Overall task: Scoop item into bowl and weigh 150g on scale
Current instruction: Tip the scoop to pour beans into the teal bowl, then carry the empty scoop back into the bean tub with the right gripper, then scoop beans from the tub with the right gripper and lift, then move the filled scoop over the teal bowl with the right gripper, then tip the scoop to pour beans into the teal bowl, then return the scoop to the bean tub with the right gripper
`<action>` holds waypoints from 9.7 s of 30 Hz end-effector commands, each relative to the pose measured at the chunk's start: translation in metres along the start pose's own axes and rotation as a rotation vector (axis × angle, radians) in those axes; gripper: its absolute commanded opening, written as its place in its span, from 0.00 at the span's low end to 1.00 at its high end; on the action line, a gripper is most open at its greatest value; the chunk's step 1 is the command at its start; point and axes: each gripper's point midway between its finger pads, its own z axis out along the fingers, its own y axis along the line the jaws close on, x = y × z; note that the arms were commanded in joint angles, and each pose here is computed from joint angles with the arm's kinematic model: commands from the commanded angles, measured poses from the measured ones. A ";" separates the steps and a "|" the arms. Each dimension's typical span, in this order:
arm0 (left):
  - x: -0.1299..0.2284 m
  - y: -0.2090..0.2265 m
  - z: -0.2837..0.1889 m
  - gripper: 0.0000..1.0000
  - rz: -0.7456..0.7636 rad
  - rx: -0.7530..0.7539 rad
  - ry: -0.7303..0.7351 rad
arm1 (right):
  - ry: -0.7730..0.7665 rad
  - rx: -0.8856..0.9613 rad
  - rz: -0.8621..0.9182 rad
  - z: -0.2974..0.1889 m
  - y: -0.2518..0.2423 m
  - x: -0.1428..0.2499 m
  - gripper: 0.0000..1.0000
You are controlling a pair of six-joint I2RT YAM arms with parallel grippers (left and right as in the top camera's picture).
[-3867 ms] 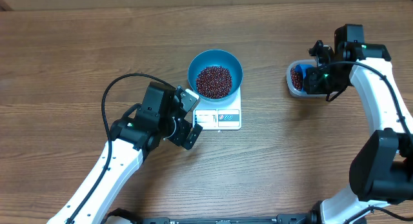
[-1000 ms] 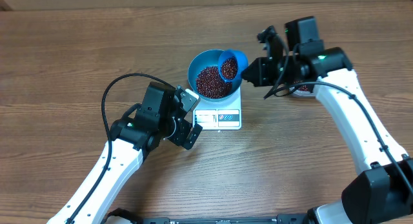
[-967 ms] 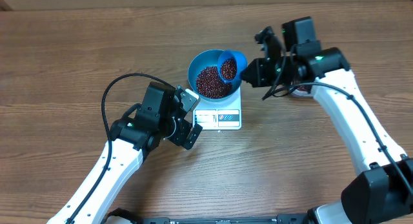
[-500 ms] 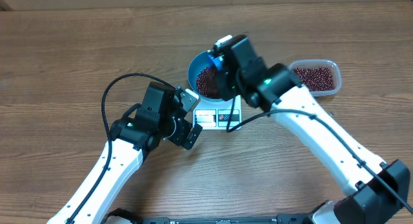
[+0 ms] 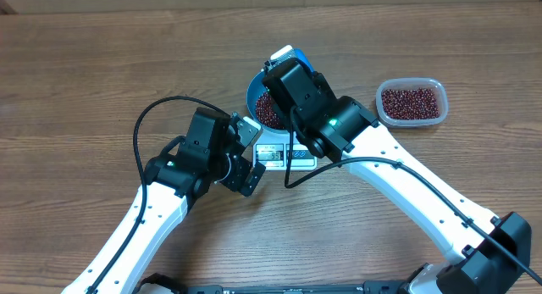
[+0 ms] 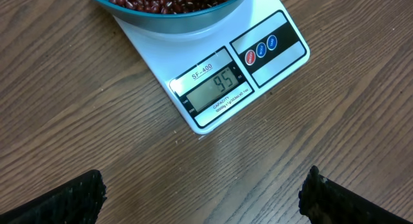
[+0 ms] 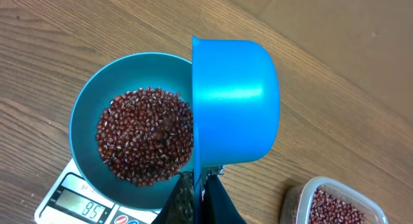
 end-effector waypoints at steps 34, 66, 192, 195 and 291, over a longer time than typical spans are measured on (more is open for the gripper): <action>-0.010 0.003 -0.005 1.00 -0.012 -0.012 -0.027 | 0.233 -0.029 0.573 0.000 -0.207 0.108 0.04; -0.010 0.003 -0.005 0.99 -0.012 -0.012 -0.027 | 0.572 0.102 0.542 0.079 -0.199 0.189 0.04; -0.010 0.003 -0.005 1.00 -0.012 -0.012 -0.027 | 0.224 -0.776 0.464 -0.024 -0.043 0.031 0.04; -0.010 0.003 -0.005 1.00 -0.012 -0.012 -0.027 | 0.228 -0.729 0.417 -0.021 -0.036 0.031 0.04; -0.010 0.003 -0.005 1.00 -0.012 -0.012 -0.027 | 0.473 -0.006 0.677 0.057 -0.215 0.184 0.04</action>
